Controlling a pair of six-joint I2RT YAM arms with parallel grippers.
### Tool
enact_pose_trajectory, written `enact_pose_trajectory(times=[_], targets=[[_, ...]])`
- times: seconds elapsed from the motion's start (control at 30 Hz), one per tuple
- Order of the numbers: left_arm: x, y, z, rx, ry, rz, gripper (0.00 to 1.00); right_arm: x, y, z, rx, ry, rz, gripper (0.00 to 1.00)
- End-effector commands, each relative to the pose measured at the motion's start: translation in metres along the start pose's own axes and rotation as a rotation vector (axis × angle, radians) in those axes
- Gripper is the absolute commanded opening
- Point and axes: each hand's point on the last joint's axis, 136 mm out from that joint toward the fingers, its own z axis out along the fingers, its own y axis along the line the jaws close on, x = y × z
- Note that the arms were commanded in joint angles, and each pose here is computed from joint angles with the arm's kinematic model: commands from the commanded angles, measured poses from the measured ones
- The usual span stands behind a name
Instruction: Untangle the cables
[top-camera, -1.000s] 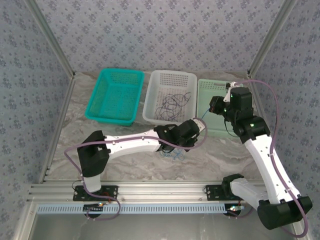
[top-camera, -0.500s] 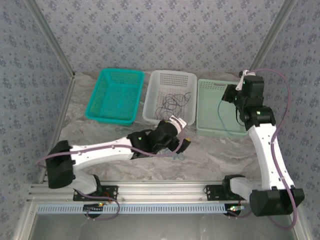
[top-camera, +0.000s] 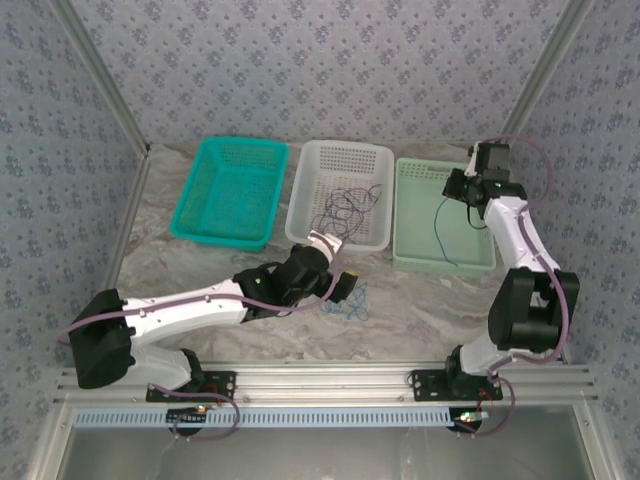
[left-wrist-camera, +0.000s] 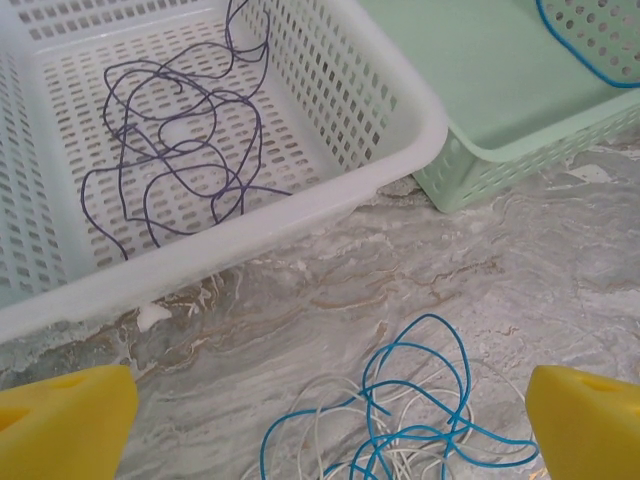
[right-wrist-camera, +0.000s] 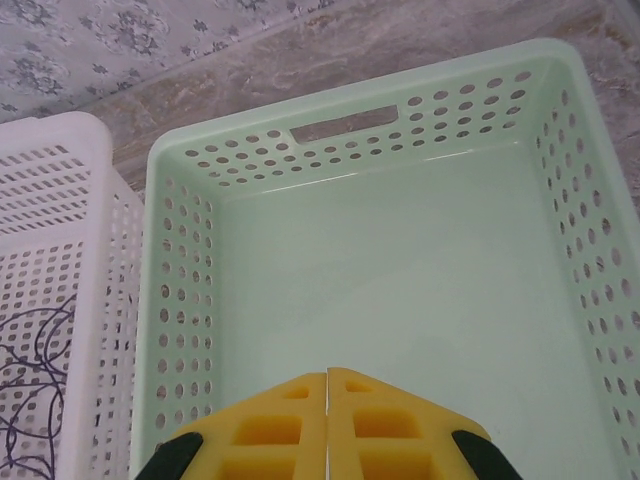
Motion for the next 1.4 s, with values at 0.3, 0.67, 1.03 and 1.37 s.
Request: enact_pose_trajectory(times=[0.3, 0.67, 1.03, 1.37], targets=[[0.004, 0.021, -0.01, -0.037, -0.015, -0.087, 0.99, -0.018, 0.017, 0.009, -0.043, 0.022, -0.081, 0.8], [0.021, 0.057, -0.011, -0.086, 0.014, -0.241, 0.99, 0.075, 0.104, -0.071, -0.311, 0.101, -0.191, 0.68], [0.029, 0.08, -0.017, -0.064, -0.028, -0.383, 0.99, 0.256, 0.122, -0.107, -0.418, 0.227, -0.382, 0.61], [0.032, 0.075, -0.009, -0.05, 0.0, -0.401, 0.99, 0.301, 0.138, -0.107, -0.408, 0.213, -0.501, 0.58]])
